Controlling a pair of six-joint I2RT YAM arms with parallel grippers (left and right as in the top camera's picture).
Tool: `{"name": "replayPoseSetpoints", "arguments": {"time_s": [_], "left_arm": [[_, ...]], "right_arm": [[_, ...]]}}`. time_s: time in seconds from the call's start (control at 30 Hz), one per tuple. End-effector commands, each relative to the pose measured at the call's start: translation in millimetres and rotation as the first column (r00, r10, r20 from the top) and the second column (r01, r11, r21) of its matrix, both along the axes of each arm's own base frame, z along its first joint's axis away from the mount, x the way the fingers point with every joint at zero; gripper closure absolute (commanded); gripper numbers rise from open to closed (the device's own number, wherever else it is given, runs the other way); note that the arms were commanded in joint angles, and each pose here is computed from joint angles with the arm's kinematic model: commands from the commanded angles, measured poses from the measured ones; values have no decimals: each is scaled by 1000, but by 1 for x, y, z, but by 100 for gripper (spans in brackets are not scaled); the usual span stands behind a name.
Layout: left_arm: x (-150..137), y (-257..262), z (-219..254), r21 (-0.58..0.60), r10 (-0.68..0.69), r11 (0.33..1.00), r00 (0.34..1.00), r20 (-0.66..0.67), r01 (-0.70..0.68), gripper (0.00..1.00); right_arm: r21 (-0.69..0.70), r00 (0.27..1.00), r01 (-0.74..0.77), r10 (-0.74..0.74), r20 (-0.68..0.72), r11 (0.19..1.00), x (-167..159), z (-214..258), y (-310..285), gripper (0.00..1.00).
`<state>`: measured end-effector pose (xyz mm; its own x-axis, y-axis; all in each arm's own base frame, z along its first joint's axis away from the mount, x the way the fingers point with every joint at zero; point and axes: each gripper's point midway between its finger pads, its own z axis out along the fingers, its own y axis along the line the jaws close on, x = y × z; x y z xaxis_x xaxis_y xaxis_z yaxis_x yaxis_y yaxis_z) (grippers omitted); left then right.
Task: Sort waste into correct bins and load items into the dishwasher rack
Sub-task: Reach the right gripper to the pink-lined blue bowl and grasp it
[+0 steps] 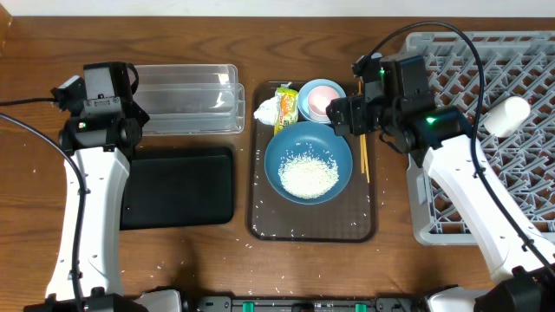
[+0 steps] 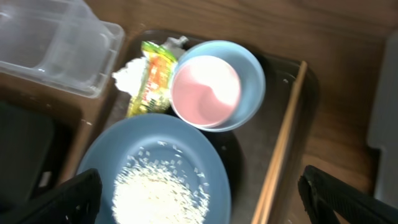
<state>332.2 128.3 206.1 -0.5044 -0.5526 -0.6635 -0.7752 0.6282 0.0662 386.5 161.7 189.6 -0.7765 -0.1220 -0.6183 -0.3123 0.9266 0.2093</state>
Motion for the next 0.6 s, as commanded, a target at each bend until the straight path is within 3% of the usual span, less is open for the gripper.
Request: {"name": "replayPoseSetpoints", "arguments": {"time_s": [0.0, 0.3, 0.57], "left_arm": [[-2, 3, 0, 11, 15, 1000, 1000, -4, -15, 2], [-2, 3, 0, 11, 15, 1000, 1000, -4, -15, 2], [-2, 3, 0, 11, 15, 1000, 1000, -4, -15, 2]], "right_arm": [[-42, 1000, 6, -5, 14, 999, 1, 0, -3, 1], [-17, 996, 16, -14, 83, 1000, 14, 12, 0, 1], [151, 999, 22, -28, 38, 988, 11, 21, 21, 1]]}}
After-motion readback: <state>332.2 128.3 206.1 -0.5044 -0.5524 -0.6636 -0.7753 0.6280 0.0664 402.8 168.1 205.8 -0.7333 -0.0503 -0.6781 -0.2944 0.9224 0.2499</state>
